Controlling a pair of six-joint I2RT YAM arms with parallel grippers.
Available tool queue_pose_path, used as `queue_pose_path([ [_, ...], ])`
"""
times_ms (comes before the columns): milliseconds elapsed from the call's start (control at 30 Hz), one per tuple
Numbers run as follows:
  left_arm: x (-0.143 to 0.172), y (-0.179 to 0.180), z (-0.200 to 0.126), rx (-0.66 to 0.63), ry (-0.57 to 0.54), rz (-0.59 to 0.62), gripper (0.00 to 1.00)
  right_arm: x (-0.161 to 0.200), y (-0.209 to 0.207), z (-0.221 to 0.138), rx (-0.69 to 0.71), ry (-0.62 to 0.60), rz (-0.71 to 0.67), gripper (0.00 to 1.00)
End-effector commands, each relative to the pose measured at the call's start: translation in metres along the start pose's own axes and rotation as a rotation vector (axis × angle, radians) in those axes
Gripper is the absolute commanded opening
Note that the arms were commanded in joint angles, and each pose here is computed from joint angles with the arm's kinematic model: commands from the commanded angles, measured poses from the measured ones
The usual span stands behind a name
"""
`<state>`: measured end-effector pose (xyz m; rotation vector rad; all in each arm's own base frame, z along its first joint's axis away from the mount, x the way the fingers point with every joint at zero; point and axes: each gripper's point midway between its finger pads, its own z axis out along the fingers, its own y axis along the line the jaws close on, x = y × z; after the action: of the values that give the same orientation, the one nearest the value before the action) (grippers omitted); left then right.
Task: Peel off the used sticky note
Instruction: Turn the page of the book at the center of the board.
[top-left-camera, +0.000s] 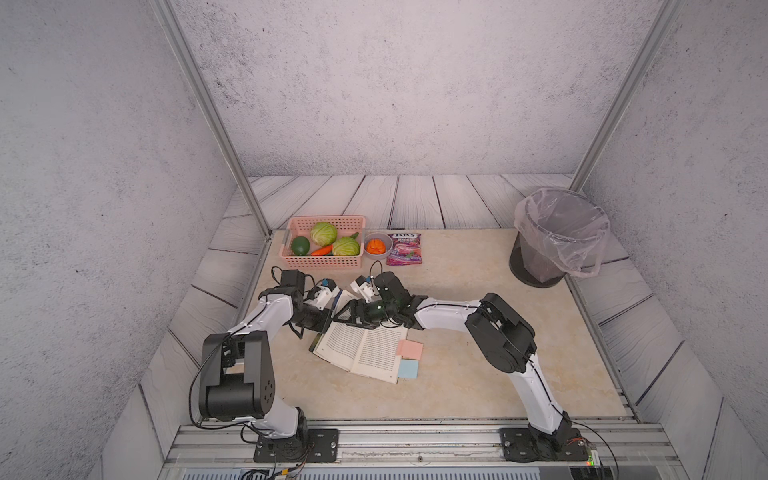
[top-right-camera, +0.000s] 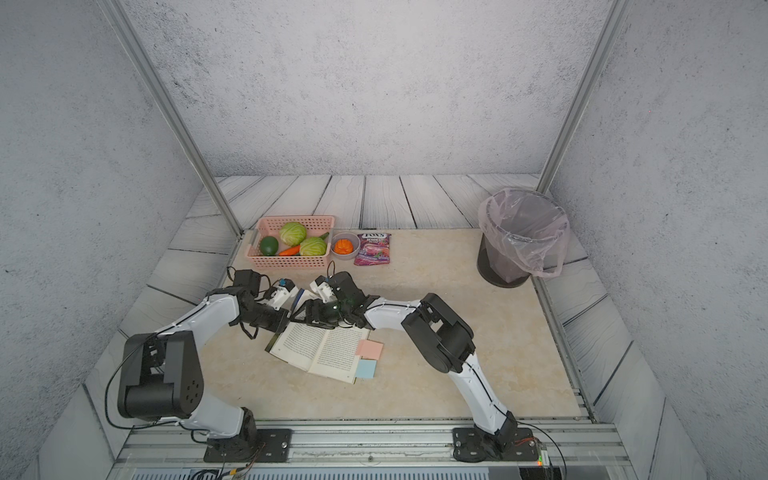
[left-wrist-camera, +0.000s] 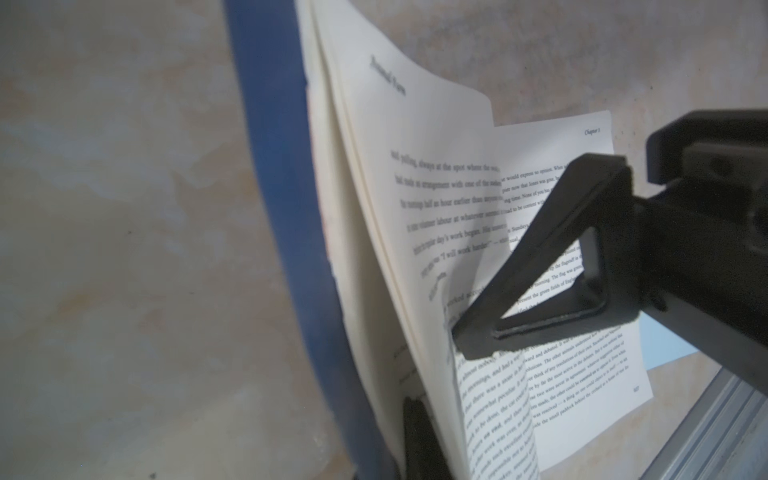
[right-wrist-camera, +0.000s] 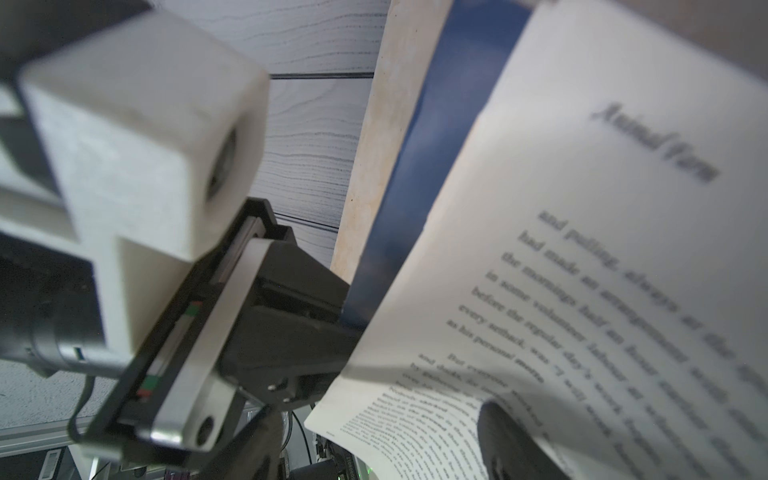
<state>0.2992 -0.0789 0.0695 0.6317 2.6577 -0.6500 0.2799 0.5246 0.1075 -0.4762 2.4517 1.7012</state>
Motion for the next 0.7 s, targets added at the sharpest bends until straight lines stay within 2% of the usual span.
queue_pose_path([
  [0, 0.013, -0.021, -0.004, 0.094, 0.051, 0.026, 0.19, 0.009, -0.035, 0.007, 0.050, 0.005, 0.047, 0.79],
  [100, 0.015, -0.028, -0.008, 0.132, 0.058, 0.051, 0.35, 0.009, -0.039, 0.007, 0.054, 0.002, 0.052, 0.79],
  [200, 0.017, -0.036, -0.012, 0.177, 0.059, 0.083, 0.43, 0.010, -0.041, 0.007, 0.054, 0.002, 0.055, 0.79],
  [333, 0.020, -0.045, -0.017, 0.236, 0.064, 0.115, 0.58, 0.010, -0.044, 0.007, 0.056, 0.004, 0.059, 0.79],
  [467, 0.023, -0.045, -0.018, 0.247, 0.077, 0.126, 0.64, 0.011, -0.048, 0.007, 0.059, 0.005, 0.067, 0.78],
  [667, 0.029, -0.042, -0.023, 0.238, 0.092, 0.148, 0.68, 0.012, -0.051, 0.007, 0.059, 0.004, 0.077, 0.78],
])
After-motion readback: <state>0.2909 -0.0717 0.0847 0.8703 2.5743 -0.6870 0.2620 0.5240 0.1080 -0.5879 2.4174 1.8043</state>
